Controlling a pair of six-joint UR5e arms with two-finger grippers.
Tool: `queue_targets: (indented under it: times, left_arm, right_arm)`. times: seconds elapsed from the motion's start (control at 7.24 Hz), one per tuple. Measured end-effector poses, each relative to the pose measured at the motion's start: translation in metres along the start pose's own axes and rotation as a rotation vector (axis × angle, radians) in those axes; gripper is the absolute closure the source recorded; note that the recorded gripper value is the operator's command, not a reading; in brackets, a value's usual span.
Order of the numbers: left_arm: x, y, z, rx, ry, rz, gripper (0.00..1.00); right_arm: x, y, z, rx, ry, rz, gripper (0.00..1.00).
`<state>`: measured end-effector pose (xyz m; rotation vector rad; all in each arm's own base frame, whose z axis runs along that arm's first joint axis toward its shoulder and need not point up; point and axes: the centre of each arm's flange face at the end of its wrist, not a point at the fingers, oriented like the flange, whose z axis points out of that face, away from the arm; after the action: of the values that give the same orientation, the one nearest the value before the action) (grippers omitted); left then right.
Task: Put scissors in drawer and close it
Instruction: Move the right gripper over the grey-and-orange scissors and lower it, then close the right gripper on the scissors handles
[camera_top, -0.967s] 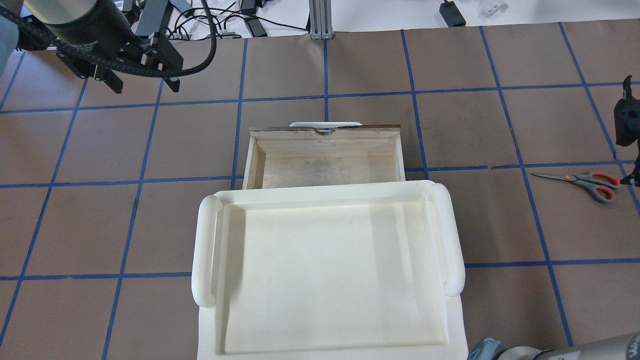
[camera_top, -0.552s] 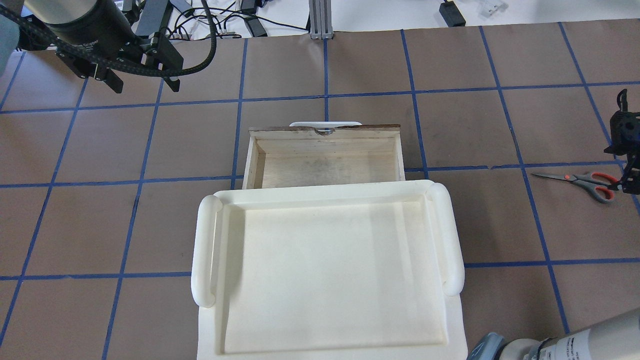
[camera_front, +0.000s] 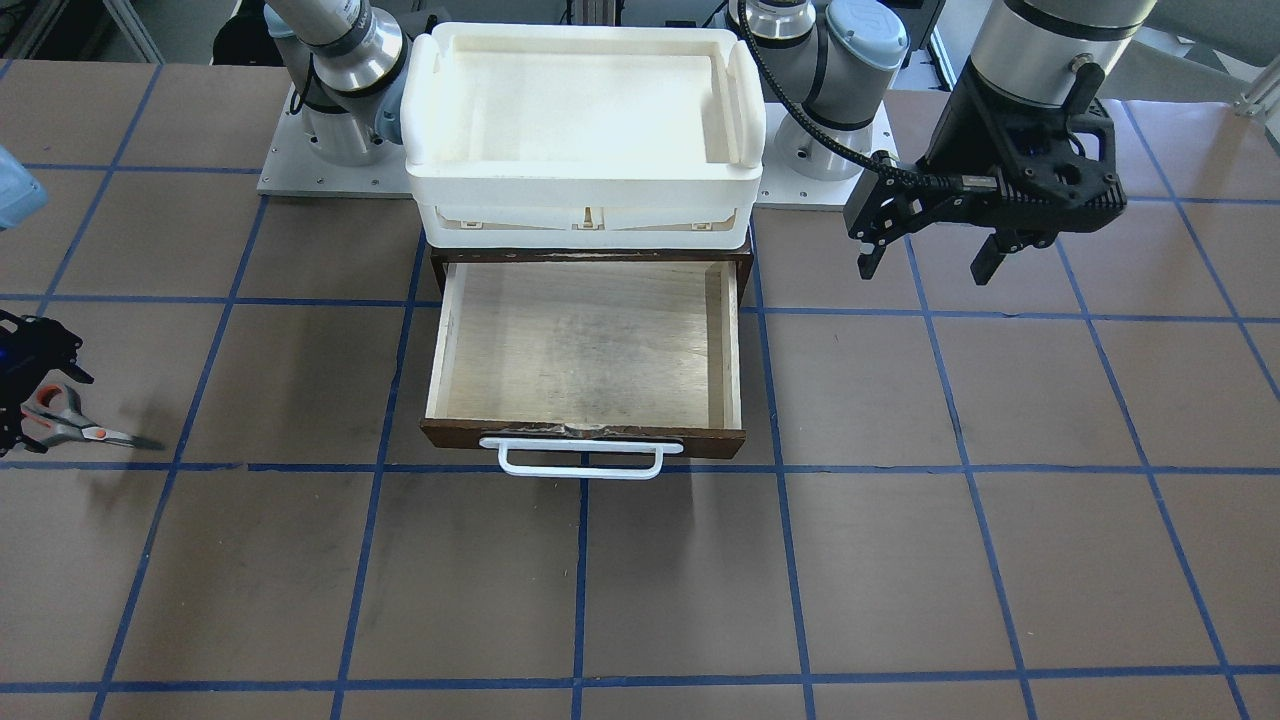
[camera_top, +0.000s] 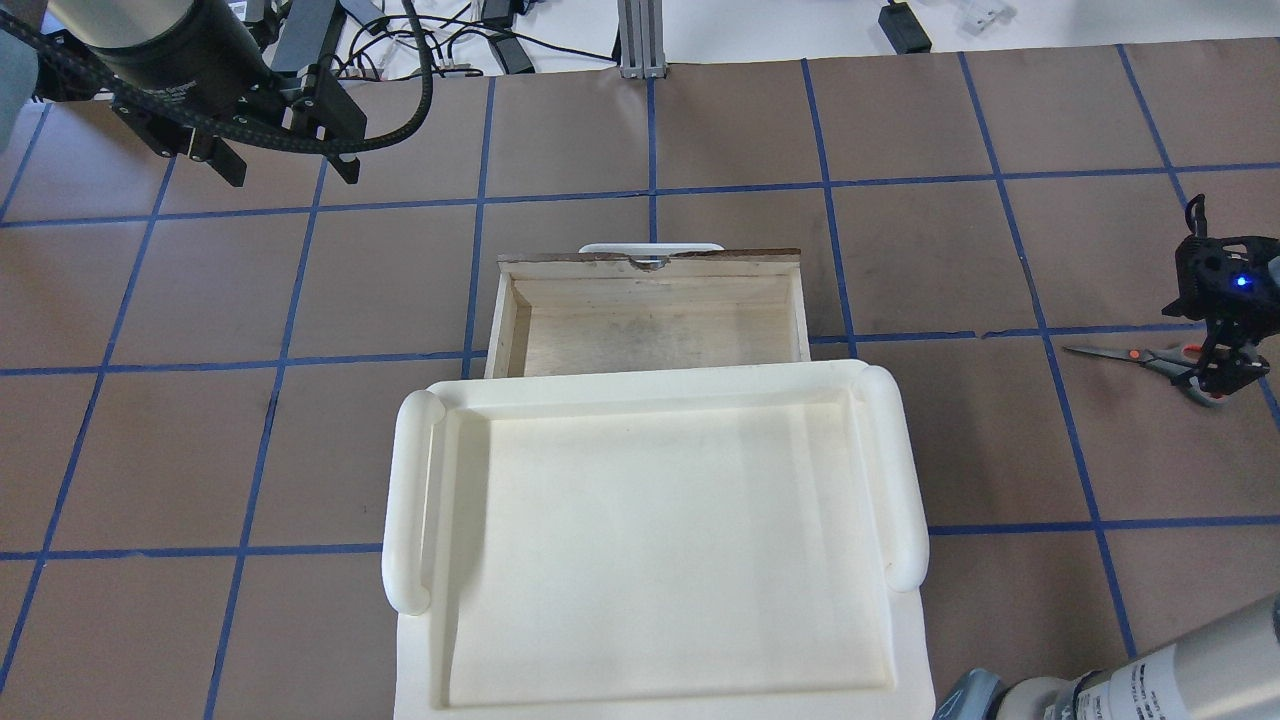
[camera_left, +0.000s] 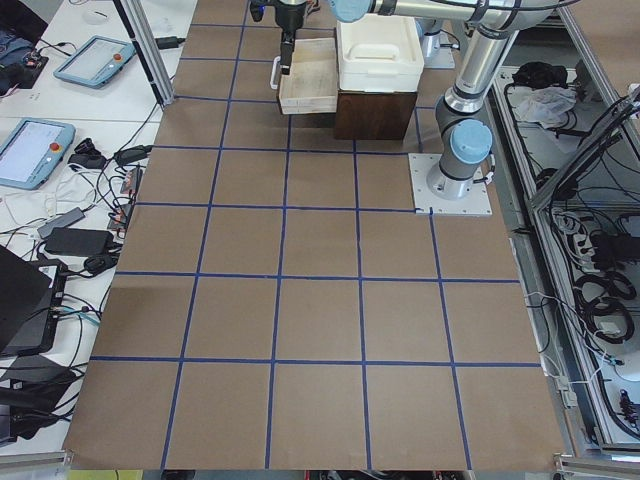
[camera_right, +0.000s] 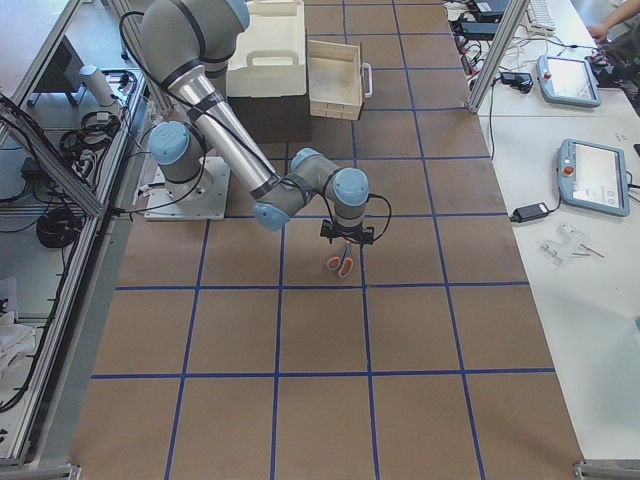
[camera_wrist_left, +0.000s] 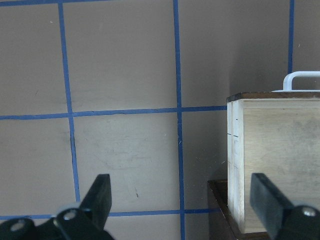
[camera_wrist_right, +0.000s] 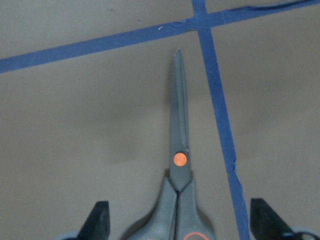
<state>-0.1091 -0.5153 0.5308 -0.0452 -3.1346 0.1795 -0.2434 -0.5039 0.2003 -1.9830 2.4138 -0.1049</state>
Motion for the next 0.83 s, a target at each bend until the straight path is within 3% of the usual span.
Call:
queue_targets:
  times: [0.41,0.55,0.83]
  left_arm:
    - [0.000,0.000,0.000,0.000,0.000,0.000,0.00]
    - [0.000,0.000,-0.001,0.001,0.000,0.000,0.00]
    - [0.000,0.000,-0.001,0.001,0.000,0.000,0.00]
  right_arm:
    - [0.004,-0.003,0.015,-0.003,-0.021,-0.008,0.10]
    - [0.004,-0.003,0.018,0.000,-0.025,-0.007,0.19]
    - [0.005,-0.002,0.019,-0.014,-0.031,-0.009,0.58]
